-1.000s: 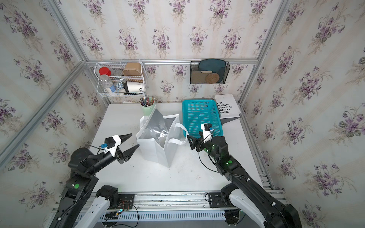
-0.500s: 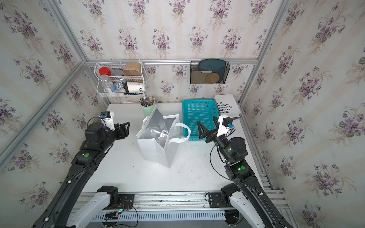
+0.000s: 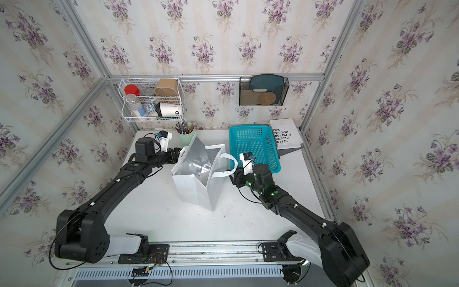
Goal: Place the ice pack in the delivery bag
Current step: Adjust the delivery bag at the center of the board.
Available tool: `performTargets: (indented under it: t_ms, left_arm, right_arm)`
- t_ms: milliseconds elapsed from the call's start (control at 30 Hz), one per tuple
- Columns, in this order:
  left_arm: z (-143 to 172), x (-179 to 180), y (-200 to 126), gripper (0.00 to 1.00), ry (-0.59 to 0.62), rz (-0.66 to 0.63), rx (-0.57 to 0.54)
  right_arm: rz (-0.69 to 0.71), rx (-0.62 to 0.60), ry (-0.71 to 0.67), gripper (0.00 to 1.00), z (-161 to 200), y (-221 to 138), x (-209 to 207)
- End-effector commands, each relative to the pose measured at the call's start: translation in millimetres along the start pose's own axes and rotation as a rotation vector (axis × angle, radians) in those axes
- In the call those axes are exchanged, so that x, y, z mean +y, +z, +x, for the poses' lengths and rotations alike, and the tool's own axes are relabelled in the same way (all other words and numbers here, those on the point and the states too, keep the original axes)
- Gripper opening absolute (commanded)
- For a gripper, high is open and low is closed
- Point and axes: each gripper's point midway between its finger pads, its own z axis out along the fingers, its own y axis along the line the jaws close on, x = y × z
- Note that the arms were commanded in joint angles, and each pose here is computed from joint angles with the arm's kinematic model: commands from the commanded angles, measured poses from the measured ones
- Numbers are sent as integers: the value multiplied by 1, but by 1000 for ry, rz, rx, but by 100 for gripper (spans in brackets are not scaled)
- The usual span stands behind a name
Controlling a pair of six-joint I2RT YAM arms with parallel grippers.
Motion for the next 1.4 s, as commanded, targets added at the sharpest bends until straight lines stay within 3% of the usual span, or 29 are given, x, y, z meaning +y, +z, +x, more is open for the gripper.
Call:
performTargets:
  t_ms: [0, 233, 667, 933, 1233, 1300, 1367]
  left_arm:
    - [-9, -30, -3, 66, 48, 132, -30]
    - [18, -44, 2, 66, 34, 165, 45]
    - [41, -71, 33, 66, 12, 170, 73]
    - [54, -72, 12, 66, 17, 130, 128]
    - [44, -74, -16, 68, -14, 97, 138]
    - [37, -71, -24, 68, 3, 44, 131]
    - [29, -58, -41, 68, 34, -89, 105]
  right_arm:
    - [-163, -120, -31, 59, -34, 19, 42]
    - [-208, -95, -9, 59, -31, 54, 58]
    - [-315, -82, -3, 62, -23, 62, 77]
    - [-308, -123, -10, 66, -24, 51, 75]
    - [-357, -144, -25, 73, -22, 43, 82]
    - [-370, -149, -40, 73, -24, 39, 85]
    - [-355, -165, -78, 76, -26, 29, 84]
